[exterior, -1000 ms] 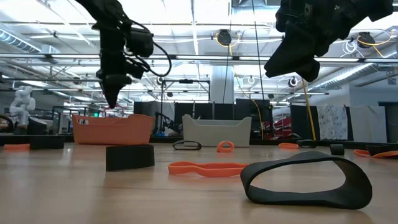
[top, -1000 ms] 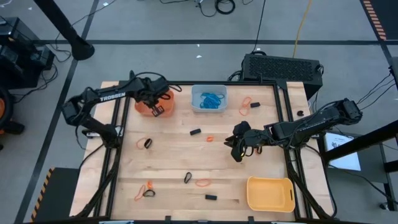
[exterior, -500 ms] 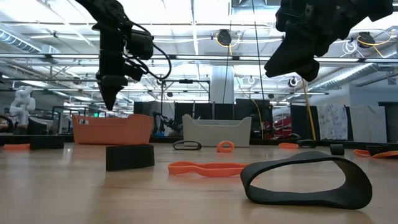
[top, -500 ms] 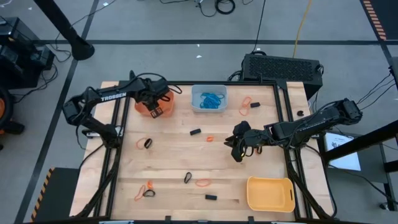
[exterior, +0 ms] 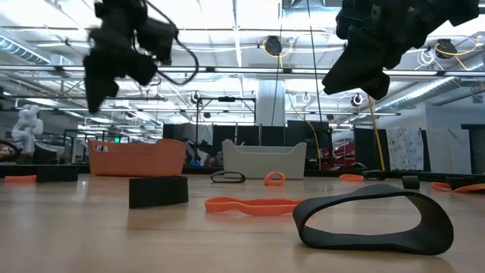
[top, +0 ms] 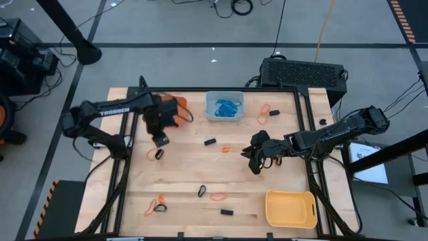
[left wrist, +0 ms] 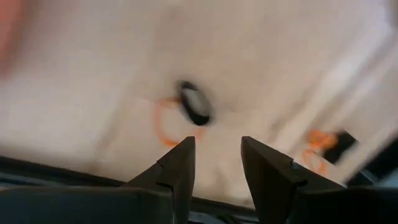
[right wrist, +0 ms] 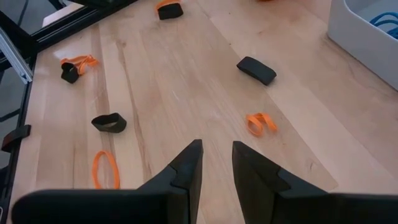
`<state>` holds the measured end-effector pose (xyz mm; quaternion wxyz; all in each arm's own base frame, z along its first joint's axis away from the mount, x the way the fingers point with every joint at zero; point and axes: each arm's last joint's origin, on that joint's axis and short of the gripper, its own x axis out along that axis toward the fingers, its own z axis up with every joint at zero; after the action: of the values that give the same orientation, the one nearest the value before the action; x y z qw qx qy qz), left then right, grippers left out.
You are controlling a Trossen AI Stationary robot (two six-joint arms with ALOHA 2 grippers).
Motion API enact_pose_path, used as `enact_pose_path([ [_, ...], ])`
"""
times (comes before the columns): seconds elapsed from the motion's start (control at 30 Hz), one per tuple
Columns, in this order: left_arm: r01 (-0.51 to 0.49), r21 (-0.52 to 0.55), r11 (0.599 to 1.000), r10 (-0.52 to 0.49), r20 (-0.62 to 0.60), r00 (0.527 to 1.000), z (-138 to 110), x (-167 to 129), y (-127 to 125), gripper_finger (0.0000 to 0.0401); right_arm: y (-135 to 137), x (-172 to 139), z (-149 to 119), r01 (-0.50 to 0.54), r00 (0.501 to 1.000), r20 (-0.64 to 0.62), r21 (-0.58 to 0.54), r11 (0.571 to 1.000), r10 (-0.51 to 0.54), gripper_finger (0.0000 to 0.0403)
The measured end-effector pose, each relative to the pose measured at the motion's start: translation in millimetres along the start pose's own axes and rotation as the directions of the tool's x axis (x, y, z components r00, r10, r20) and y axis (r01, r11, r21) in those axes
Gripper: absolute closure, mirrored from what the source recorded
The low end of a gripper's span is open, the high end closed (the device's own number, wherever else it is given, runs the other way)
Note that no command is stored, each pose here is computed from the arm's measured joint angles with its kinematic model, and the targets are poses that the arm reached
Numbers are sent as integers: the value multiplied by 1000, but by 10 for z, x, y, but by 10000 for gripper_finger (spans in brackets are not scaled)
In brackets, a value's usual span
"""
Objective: Sort rubber bands into baskets
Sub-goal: Put the orange rubberband into the orange bin
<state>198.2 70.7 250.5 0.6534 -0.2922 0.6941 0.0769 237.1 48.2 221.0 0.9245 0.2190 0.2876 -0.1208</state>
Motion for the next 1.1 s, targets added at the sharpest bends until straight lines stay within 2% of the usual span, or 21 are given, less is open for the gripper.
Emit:
enact_pose_path([
  [0.17, 8, 74, 997, -7, -11, 1000, -203, 79, -480, 264, 33, -12, -27, -11, 1000, -8, -8, 1000, 11, 323],
  [0.33, 10, 183, 983, -7, -18, 1000, -433, 294, -997, 264, 54, -19, -43, -20, 1000, -12, -14, 1000, 20, 323],
  [0.43, 41, 286, 957, -44, 5, 999, -560, 490, -1284, 264, 54, -19, -41, -21, 1000, -11, -14, 1000, 20, 323],
  [0.57, 41, 440, 897, -60, 29, 998, -734, 762, -1591, 264, 56, -19, -39, -22, 1000, -8, -13, 1000, 22, 323],
  [0.67, -3, 539, 843, -11, 24, 1000, -847, 933, -1717, 264, 55, -19, -38, -19, 1000, -6, -13, 1000, 19, 323],
  [0.87, -77, 669, 739, 116, -14, 993, -967, 1265, -1824, 264, 55, -19, -37, -18, 1000, -4, -13, 1000, 18, 323],
  [0.97, -134, 688, 714, 188, -4, 982, -961, 1443, -1844, 264, 55, -19, -37, -17, 1000, -4, -13, 1000, 17, 323],
  [1.1, -146, 724, 674, 254, -42, 966, -950, 1652, -1847, 264, 55, -19, -37, -17, 1000, -4, -13, 1000, 17, 323],
])
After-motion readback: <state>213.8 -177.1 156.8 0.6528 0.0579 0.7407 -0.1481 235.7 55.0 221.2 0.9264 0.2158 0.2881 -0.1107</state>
